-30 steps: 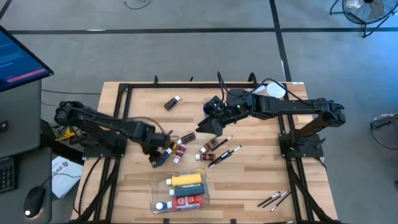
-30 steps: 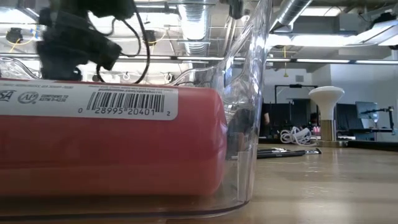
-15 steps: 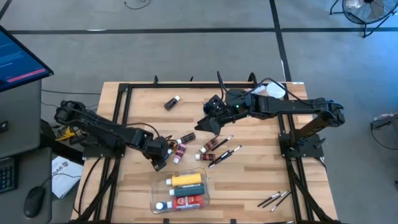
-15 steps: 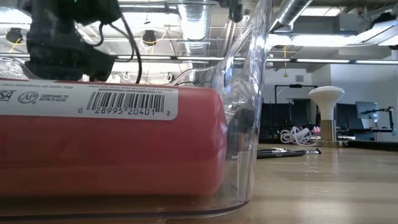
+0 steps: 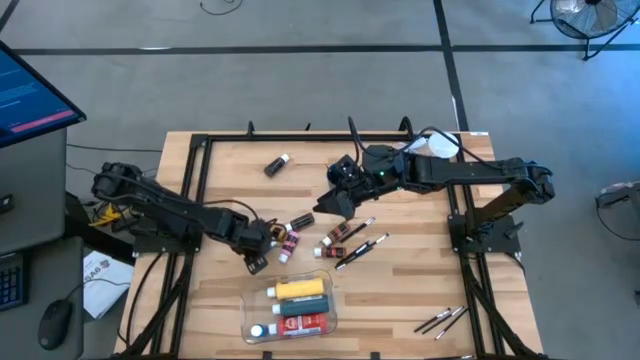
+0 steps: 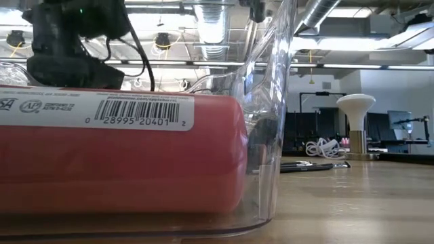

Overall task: Pick & Place Paint Supplies
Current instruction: Put the small blue paint bottle into the transparent bin

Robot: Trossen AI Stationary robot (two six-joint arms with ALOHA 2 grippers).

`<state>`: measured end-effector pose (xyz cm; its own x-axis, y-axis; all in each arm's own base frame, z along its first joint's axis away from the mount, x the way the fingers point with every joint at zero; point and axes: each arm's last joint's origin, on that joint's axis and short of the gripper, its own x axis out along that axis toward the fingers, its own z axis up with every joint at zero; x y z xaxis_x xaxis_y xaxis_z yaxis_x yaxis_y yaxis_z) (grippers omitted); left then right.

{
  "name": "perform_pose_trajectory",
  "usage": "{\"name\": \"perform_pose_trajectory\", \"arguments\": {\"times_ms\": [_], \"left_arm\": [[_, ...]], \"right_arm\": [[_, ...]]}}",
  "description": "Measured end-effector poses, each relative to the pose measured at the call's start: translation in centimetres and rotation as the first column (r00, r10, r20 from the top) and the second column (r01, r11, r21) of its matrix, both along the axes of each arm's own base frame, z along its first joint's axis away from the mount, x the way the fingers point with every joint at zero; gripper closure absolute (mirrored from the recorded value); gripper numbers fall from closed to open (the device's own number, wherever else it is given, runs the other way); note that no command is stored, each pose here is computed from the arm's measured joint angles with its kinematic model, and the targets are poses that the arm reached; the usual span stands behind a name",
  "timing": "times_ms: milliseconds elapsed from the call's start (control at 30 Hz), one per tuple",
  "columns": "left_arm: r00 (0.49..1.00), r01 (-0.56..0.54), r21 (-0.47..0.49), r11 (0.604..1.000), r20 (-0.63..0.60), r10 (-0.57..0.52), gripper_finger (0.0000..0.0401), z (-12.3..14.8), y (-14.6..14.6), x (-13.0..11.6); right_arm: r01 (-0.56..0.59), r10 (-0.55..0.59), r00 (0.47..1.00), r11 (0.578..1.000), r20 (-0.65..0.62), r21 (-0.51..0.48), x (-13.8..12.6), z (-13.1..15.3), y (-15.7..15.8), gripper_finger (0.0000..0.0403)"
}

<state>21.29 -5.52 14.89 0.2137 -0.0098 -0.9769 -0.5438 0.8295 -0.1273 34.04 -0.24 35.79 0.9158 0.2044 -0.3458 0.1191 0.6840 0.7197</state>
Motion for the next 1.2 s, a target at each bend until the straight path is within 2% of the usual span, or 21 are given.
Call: {"name": "perform_pose_trajectory", "arguments": {"times_ms": [200,333,467,633,800,867,933,1067,1200], "left_arm": [[0.994,0.013,-0.007,1.0,-0.104,-0.014,0.0248,-2.0,-0.3,0.4],[0.995,0.016,0.004,1.0,-0.096,-0.016,0.0261,-1.9,-0.5,0.3],[1.0,0.008,-0.015,1.0,-0.017,-0.008,0.0296,-0.5,-0.6,-0.1],[0.99,0.014,-0.061,0.998,0.143,-0.005,0.0345,2.6,-0.5,-0.8],[0.941,0.003,-0.08,0.997,0.336,0.025,0.0365,5.8,-0.1,-1.8],[0.896,-0.001,-0.1,0.995,0.442,0.045,0.0365,7.2,0.0,-2.0],[0.816,-0.003,-0.124,0.992,0.574,0.075,0.0361,8.9,0.1,-2.0],[0.597,-0.028,-0.17,0.985,0.788,0.153,0.0356,12.3,0.5,-2.3],[0.39,-0.054,-0.187,0.981,0.9,0.193,0.0365,14.9,0.9,-2.5]], "right_arm": [[-0.003,0.003,1.0,1.0,0.0,0.0,0.0,0.0,0.1,0.0154],[-0.007,0.007,1.0,1.0,0.0,0.0,0.0,0.0,0.2,0.0154],[-0.016,0.016,1.0,1.0,0.0,0.0,0.0,0.0,0.5,0.0154],[-0.037,0.037,0.999,0.999,0.0,0.0,0.0,0.0,1.2,0.0154],[-0.062,0.062,0.998,0.998,0.013,-0.007,0.0,0.1,2.0,0.0154],[-0.074,0.074,0.997,0.997,0.035,-0.022,0.0,0.3,2.3,0.0154],[-0.075,0.076,0.995,0.997,0.058,-0.024,0.1,0.5,2.3,0.0154],[-0.075,0.077,0.992,0.997,0.099,-0.028,0.2,0.9,2.3,0.0154],[-0.051,0.057,0.984,0.998,0.168,-0.036,0.4,1.5,2.2,0.0154]]}}
